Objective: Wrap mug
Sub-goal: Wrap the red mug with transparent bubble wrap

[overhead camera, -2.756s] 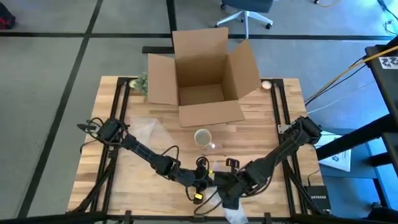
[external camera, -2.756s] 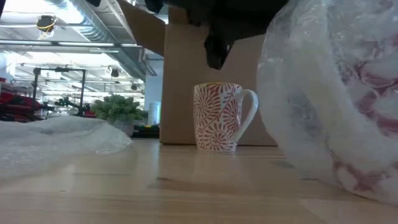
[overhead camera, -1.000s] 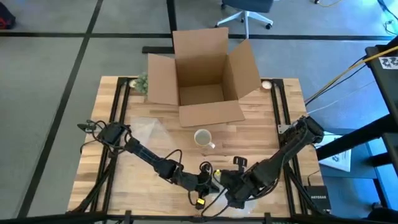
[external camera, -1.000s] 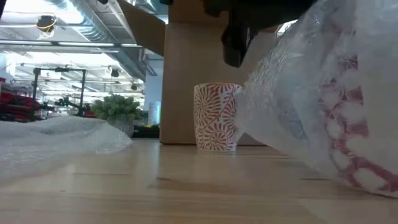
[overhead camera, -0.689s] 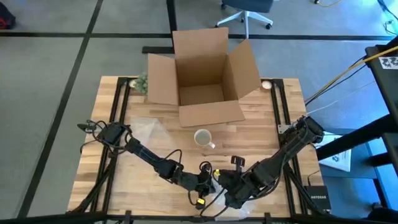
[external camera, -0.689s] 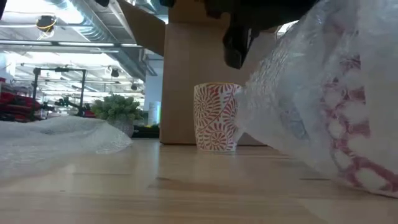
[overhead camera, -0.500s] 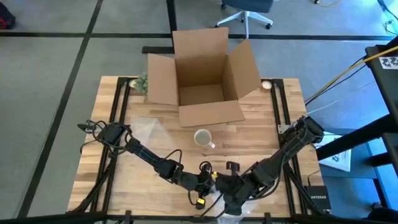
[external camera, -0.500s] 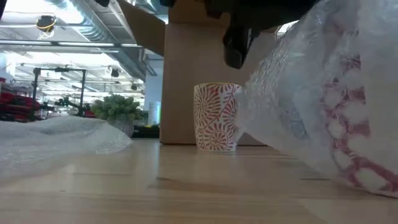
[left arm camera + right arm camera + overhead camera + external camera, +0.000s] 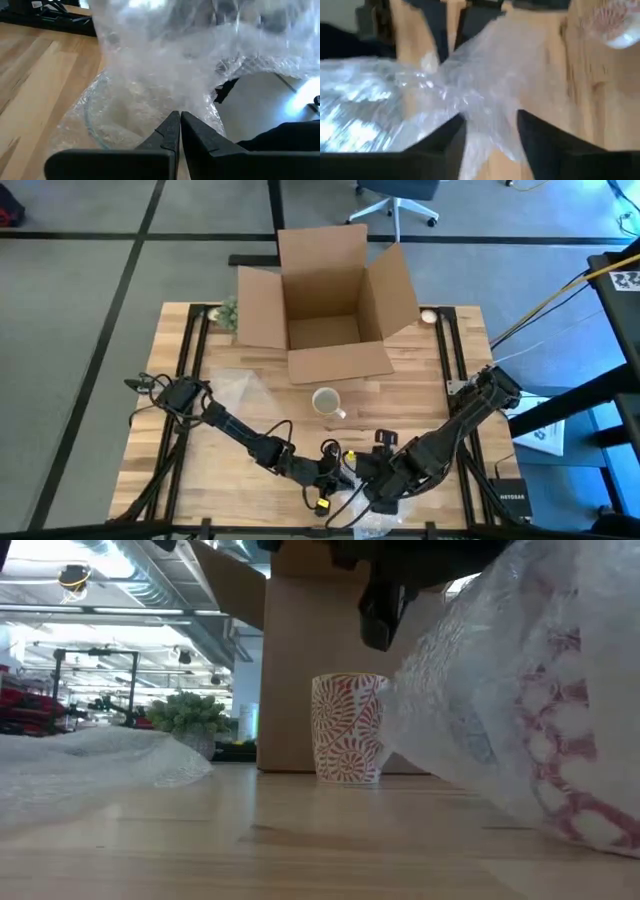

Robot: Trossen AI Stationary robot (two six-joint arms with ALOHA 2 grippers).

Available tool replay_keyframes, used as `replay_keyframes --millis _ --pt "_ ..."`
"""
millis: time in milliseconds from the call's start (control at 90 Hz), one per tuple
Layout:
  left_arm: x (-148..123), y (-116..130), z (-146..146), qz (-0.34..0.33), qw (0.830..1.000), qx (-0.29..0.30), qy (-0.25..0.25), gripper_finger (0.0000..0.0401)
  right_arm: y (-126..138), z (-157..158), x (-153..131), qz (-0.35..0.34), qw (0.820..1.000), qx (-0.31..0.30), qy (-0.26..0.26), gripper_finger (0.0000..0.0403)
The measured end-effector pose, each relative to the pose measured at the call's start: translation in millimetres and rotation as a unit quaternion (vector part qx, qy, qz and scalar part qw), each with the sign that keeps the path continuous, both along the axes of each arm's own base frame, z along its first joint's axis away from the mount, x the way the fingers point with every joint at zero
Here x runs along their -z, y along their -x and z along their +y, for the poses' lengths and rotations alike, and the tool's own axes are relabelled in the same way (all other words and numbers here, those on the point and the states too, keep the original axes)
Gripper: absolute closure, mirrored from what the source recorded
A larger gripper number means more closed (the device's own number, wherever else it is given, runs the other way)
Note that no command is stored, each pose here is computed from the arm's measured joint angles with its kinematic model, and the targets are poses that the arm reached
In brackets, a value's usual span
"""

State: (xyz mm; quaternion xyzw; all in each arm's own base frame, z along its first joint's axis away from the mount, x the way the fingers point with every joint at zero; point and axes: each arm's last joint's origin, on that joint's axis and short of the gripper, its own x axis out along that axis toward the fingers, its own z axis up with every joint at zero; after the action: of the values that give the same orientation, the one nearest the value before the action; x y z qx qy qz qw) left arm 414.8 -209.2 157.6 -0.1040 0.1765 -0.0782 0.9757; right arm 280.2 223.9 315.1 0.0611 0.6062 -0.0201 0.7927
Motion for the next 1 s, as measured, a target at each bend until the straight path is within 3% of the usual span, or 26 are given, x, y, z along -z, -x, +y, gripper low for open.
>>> replay_keyframes --millis 133,256,389,589,744,900,1000 --pt "0.0 0.0 0.0 0.0 1.0 0.0 0.0 0.04 16.2 -2.3 -33.2 -0.012 1.0 0.016 -0.013 0.0168" --pt "-0.2 -0.1 0.0 -0.001 1.0 0.0 0.0 0.04 31.1 1.4 -39.6 -0.029 0.999 0.031 0.024 0.017" --pt "-0.2 -0.1 -0.1 -0.001 1.0 0.0 0.001 0.04 41.4 20.5 -18.5 -0.028 0.999 0.024 0.034 0.0226" --pt "-0.2 0.0 0.0 -0.001 1.0 0.0 0.001 0.04 36.2 37.2 14.0 -0.109 0.992 0.003 0.057 0.0385" --pt "-0.2 0.0 0.0 -0.001 1.0 0.0 0.001 0.04 12.2 21.8 29.0 -0.165 0.981 0.031 0.092 0.0382" --pt "-0.2 0.0 0.0 -0.001 1.0 0.0 0.001 0.04 -0.4 16.4 58.5 -0.124 0.992 0.005 0.016 0.04" --pt "-0.2 0.0 0.0 -0.001 1.0 0.0 0.001 0.04 3.0 14.9 77.6 -0.097 0.995 0.008 -0.003 0.0398"
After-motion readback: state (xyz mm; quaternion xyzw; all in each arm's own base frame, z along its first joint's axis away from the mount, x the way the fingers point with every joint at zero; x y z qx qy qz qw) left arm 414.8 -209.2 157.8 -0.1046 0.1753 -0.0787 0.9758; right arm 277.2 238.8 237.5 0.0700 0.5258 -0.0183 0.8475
